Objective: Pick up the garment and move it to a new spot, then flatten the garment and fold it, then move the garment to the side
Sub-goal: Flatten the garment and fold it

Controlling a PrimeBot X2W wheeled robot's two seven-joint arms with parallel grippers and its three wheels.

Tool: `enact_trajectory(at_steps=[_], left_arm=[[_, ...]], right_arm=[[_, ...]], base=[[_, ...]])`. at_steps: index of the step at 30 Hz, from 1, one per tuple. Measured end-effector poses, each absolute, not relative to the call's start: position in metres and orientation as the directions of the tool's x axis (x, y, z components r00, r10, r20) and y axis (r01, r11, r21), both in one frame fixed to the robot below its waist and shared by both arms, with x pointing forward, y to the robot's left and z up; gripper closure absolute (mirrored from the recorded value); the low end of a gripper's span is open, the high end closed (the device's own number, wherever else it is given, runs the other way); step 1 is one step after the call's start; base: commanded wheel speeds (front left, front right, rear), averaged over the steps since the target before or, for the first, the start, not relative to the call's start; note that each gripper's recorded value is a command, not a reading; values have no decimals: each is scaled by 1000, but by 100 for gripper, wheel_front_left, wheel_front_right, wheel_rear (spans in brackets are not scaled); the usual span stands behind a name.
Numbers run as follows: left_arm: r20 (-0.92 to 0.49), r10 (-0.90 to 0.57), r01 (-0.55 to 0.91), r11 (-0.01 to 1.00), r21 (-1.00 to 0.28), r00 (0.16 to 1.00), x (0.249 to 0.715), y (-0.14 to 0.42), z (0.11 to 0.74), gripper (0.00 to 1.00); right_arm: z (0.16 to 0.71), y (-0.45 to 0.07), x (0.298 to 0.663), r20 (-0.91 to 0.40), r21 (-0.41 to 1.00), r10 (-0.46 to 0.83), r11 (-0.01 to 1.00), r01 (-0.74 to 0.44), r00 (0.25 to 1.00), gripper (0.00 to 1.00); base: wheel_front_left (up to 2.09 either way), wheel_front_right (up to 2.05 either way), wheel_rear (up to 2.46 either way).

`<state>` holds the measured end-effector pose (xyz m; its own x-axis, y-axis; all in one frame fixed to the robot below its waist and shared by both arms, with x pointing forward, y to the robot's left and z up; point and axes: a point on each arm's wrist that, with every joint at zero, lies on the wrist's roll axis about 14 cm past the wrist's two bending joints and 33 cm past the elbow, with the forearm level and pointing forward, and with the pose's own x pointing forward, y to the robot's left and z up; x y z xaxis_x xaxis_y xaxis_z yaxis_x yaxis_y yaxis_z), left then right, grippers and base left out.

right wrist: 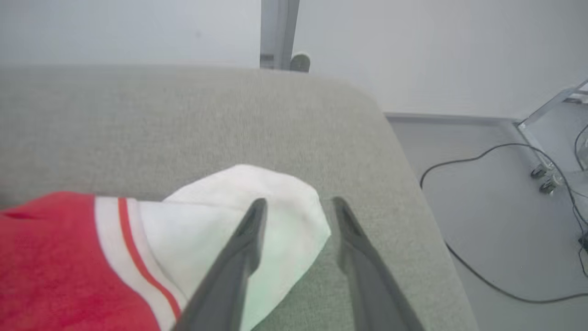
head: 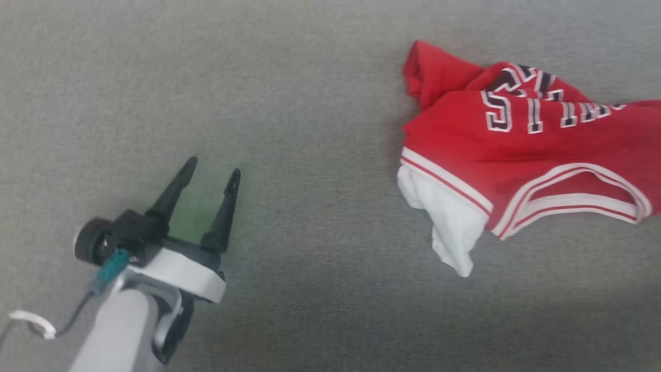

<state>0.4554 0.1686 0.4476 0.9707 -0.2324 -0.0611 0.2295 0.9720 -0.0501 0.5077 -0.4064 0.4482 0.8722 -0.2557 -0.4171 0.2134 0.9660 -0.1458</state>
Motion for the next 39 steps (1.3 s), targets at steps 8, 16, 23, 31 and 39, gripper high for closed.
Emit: enact_trajectory(at_steps=[8,16,23,31,39], left_arm=[[-94,-482,478,876,-57,871,479,121,477,0],[-430,-730,673,672,-311,531,462,36,458,0],[-501,-797,689,571,-445,337,465,-7,446,0],[-526,-831,660,499,-561,181,466,-41,423,0],[-529,-835,639,492,-591,154,469,-39,419,100]], right_arm=[[518,-411,492,-101,-127,-266,959,253,959,0],[547,-396,470,19,-79,-242,967,243,970,0],[546,-397,453,24,-77,-267,960,268,963,0],[520,-401,434,-47,-87,-312,948,308,949,0],[514,-401,431,-58,-92,-325,943,319,944,0]], base=[[0,0,0],[0,0,0],[0,0,0],[0,0,0],[0,0,0]])
